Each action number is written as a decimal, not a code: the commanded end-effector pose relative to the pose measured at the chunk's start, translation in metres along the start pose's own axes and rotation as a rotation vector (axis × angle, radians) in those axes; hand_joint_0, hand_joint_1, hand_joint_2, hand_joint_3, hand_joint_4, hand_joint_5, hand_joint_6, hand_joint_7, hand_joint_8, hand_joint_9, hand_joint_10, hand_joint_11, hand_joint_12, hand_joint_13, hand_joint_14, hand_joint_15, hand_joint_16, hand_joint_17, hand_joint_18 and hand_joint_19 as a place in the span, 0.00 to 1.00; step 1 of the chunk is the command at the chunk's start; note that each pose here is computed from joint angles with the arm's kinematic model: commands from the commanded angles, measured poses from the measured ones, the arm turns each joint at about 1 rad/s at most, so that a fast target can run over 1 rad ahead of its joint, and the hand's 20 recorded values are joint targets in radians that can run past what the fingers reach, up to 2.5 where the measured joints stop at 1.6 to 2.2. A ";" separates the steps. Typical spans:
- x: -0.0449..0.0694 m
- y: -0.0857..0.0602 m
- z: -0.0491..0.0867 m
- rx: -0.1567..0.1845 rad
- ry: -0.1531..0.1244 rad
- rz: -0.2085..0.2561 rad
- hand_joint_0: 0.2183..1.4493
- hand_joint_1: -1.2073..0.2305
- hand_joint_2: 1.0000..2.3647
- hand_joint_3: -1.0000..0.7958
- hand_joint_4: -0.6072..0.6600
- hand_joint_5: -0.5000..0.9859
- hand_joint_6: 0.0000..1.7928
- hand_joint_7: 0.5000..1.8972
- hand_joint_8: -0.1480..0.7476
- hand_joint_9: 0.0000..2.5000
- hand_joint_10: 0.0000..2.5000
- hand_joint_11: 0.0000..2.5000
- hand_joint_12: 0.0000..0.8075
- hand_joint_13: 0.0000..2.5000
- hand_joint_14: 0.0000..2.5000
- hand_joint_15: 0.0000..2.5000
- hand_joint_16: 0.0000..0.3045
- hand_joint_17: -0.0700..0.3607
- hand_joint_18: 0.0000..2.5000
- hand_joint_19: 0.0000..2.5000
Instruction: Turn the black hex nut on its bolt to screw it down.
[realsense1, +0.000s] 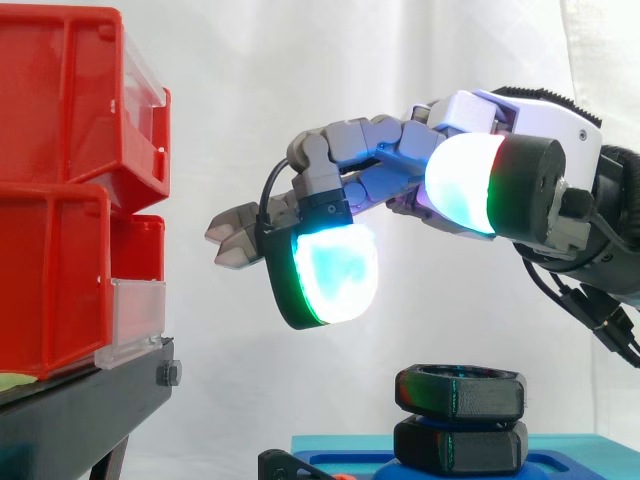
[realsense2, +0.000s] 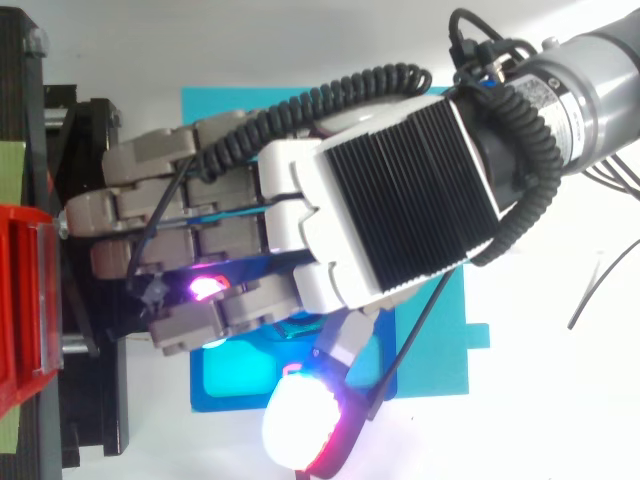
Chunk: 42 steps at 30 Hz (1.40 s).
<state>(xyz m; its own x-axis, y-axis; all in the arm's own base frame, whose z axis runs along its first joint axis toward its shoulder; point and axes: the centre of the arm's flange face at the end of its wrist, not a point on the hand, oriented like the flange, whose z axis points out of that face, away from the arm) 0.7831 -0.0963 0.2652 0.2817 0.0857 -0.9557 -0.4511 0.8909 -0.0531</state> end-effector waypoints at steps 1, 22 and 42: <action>0.002 0.008 0.006 0.008 0.007 0.008 0.23 0.74 0.00 0.28 0.62 0.33 0.28 0.71 0.45 0.30 0.00 0.03 0.40 0.23 0.00 0.01 0.18 0.45 0.22 0.12; 0.023 0.028 0.002 0.025 0.048 0.021 0.23 0.70 0.00 0.28 0.59 0.32 0.28 0.66 0.44 0.30 0.00 0.03 0.39 0.23 0.00 0.01 0.18 0.45 0.22 0.12; 0.043 0.025 -0.003 0.028 0.055 0.015 0.23 0.70 0.00 0.28 0.59 0.34 0.29 0.79 0.44 0.30 0.00 0.03 0.39 0.23 0.00 0.01 0.18 0.45 0.22 0.12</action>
<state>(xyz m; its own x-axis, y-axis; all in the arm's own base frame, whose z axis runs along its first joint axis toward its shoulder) 0.7819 -0.0707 0.2224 0.2303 0.0760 -0.9702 -0.4320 0.9013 -0.0320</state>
